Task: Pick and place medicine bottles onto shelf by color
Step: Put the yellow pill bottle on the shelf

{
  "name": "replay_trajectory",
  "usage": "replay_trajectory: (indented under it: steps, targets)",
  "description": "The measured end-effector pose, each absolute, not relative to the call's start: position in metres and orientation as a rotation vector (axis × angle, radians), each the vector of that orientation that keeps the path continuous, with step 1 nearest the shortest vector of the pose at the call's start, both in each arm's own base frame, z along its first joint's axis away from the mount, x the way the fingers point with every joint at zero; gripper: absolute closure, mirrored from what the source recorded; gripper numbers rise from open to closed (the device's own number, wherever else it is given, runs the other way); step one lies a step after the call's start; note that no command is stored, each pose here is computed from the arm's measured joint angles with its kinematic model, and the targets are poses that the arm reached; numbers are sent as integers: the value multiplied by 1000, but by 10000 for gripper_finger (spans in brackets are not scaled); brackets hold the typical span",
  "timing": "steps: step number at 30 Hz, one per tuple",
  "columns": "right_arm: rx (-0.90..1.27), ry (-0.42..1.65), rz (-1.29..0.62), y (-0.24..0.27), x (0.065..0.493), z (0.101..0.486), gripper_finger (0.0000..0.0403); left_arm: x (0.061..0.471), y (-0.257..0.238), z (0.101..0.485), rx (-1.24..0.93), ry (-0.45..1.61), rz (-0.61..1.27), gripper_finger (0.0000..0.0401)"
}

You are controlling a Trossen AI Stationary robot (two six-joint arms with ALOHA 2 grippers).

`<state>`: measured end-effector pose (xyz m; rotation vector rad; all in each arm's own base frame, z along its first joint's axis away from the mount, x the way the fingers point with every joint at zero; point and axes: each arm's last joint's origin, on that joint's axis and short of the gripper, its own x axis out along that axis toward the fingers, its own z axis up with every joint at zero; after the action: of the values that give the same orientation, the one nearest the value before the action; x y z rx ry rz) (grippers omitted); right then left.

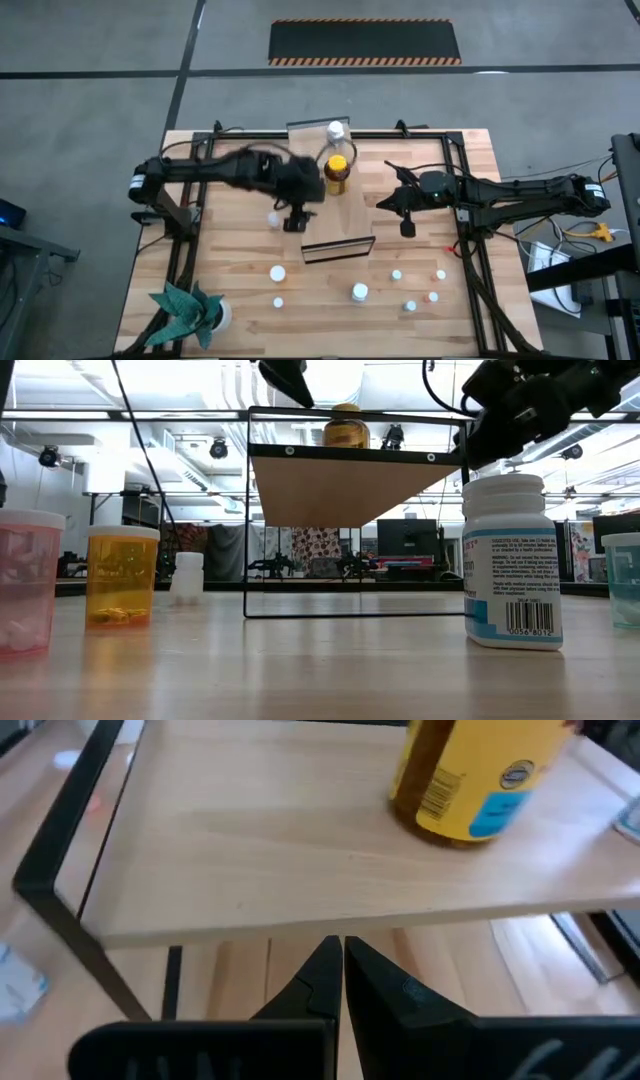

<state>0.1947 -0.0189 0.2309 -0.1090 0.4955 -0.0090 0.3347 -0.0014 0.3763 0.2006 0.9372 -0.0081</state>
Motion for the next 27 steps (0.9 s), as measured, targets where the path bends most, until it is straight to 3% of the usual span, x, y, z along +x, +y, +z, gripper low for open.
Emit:
replay_trajectory:
  steps: [12,27]
  targets:
    - [106,408,-158,-22,201,255,394,329,-17,342,336,1004,16,195]
    - [61,390,-172,-26,224,298,394,291,17,347,548,733,129,241]
